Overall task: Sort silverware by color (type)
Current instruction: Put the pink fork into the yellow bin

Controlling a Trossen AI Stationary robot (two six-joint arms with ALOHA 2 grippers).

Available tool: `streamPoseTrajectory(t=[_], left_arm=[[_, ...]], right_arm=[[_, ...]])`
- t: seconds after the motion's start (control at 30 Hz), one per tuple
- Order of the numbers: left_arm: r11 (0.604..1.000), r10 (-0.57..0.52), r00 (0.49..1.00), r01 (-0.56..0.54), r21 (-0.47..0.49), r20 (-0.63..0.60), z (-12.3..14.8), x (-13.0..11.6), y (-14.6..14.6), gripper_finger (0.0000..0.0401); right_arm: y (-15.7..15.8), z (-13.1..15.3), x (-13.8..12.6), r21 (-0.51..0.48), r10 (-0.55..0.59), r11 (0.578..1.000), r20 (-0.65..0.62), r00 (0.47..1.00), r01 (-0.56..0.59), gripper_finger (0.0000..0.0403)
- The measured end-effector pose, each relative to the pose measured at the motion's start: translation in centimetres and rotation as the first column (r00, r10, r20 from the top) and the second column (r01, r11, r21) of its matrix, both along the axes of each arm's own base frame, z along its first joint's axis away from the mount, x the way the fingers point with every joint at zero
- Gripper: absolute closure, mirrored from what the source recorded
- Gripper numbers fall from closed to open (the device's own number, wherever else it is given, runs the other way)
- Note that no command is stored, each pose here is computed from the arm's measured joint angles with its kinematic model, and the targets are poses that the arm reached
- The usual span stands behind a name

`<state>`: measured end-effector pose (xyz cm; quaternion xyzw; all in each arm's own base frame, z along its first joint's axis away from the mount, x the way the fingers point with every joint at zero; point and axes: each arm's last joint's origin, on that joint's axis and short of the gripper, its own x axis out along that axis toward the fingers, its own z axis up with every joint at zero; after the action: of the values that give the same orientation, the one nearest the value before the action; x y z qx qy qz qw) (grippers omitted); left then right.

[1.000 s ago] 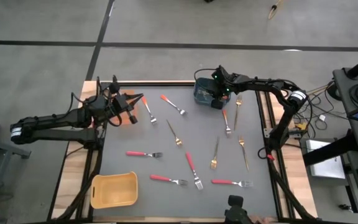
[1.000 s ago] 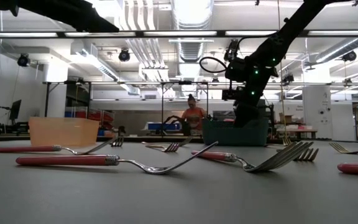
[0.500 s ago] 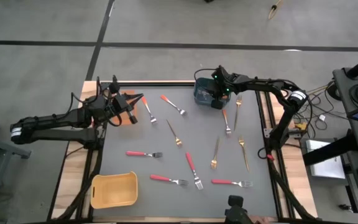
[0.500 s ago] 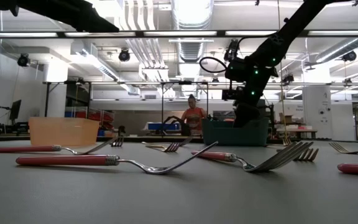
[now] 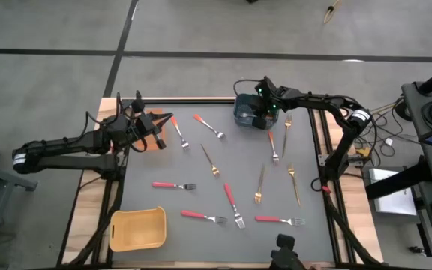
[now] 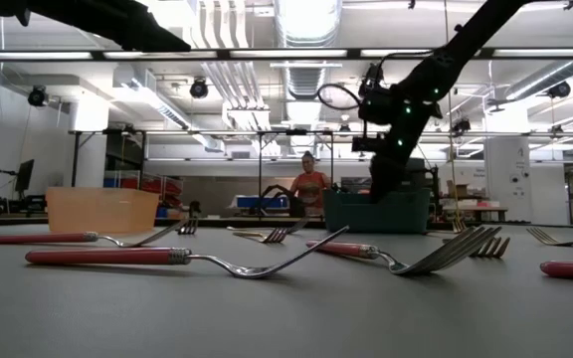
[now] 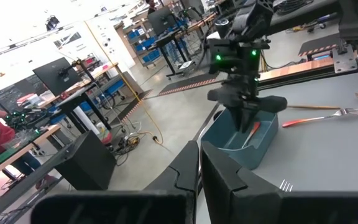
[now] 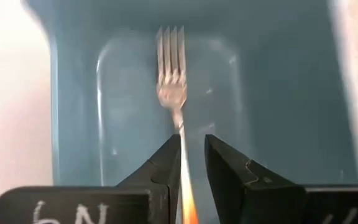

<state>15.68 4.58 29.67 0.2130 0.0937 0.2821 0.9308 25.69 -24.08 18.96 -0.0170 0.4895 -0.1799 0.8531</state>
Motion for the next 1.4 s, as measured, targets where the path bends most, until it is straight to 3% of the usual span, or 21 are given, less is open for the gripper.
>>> streamPoseTrajectory(t=[0.17, 0.4, 0.73, 0.93, 1.1, 1.4], left_arm=[[1.0, 0.0, 1.0, 0.0, -0.009, 0.005, 0.0, 0.0, 0.0, 0.0401], [0.997, 0.006, 1.0, -0.004, -0.071, 0.029, -0.2, 0.0, 0.0, 0.0401], [0.955, 0.044, 0.999, -0.036, -0.295, 0.019, -1.7, -0.2, 0.0, 0.0401], [0.904, 0.023, 0.998, 0.006, -0.428, 0.062, -2.0, -0.1, -0.2, 0.0401], [0.852, -0.021, 0.994, 0.073, -0.519, 0.106, -2.2, 0.4, -0.3, 0.0401], [0.701, -0.145, 0.981, 0.192, -0.686, 0.126, -3.2, 2.7, -0.8, 0.0401]], right_arm=[[0.4, 2.4, 0.8, 0.012, -0.07, 0.997, 0.1, 0.992, 0.07, 0.0354], [3.8, 5.4, 1.5, 0.031, -0.077, 0.997, 0.208, 0.975, 0.072, 0.0385], [11.0, 5.3, 2.8, -0.049, 0.006, 0.999, 0.279, 0.96, 0.008, 0.0394], [14.7, 4.6, 3.5, -0.106, 0.087, 0.993, 0.361, 0.928, -0.052, 0.0394], [17.6, 4.3, 3.6, -0.209, 0.16, 0.975, 0.424, 0.891, -0.076, 0.0394], [19.6, 6.0, 1.9, -0.324, 0.288, 0.936, 0.48, 0.829, -0.138, 0.0394]])
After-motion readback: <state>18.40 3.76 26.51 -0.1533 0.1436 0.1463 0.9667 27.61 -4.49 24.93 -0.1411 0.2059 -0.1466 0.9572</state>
